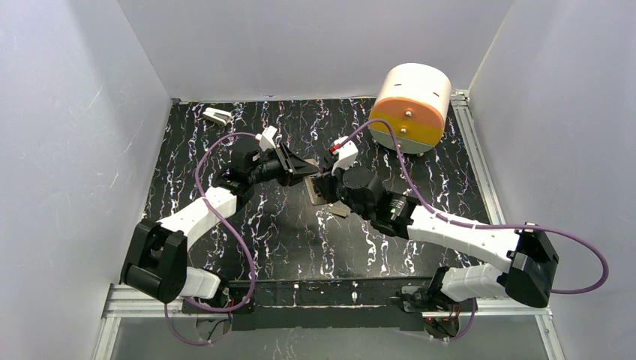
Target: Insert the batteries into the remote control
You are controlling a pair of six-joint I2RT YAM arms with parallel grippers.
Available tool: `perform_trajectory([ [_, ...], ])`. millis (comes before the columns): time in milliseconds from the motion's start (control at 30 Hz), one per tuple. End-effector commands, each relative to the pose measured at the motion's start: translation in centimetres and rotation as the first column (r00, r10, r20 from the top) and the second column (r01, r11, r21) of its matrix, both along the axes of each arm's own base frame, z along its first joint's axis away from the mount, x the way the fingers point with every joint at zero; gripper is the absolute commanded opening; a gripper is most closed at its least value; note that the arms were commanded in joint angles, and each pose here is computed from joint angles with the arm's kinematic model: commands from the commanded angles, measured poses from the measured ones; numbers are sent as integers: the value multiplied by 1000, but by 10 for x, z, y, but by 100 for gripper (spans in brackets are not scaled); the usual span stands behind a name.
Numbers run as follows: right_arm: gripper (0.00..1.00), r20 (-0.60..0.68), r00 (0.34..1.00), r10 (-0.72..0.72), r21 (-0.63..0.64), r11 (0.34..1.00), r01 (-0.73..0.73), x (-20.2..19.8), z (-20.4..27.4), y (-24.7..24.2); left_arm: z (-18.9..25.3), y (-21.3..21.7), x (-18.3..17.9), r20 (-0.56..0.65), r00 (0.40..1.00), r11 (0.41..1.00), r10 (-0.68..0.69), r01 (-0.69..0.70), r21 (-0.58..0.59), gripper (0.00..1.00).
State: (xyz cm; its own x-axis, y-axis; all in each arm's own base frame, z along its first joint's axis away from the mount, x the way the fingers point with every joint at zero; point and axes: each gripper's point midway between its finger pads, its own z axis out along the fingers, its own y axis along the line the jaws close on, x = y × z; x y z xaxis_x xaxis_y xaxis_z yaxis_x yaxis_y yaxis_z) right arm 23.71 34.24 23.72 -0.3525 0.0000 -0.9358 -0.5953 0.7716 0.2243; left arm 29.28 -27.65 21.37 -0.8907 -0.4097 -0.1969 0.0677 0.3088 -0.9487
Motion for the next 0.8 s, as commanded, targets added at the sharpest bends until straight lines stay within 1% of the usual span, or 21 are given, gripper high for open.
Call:
perform_trajectory([
  [0,15,49,999,-15,-13,1000,15,5,0,-1,28,-4,-4,67,997,999,-34,37,-40,0],
  [133,17,55,998,-15,-29,999,17,7,-2,-1,28,-4,-4,66,997,999,-35,37,-40,0],
  [267,26,47,999,25,-23,999,-24,1,-4,3,30,-4,-4,73,997,999,-33,36,-40,0],
  [333,28,41,999,36,-16,999,-35,-2,-5,3,31,-4,-3,76,997,999,-33,36,-39,0],
  [533,30,19,999,47,-6,999,-47,-8,-5,0,32,-3,-2,88,996,999,-26,29,-32,0],
  [767,33,29,1000,9,32,999,-9,-6,15,-6,29,-2,-2,87,996,999,-27,28,-21,0],
])
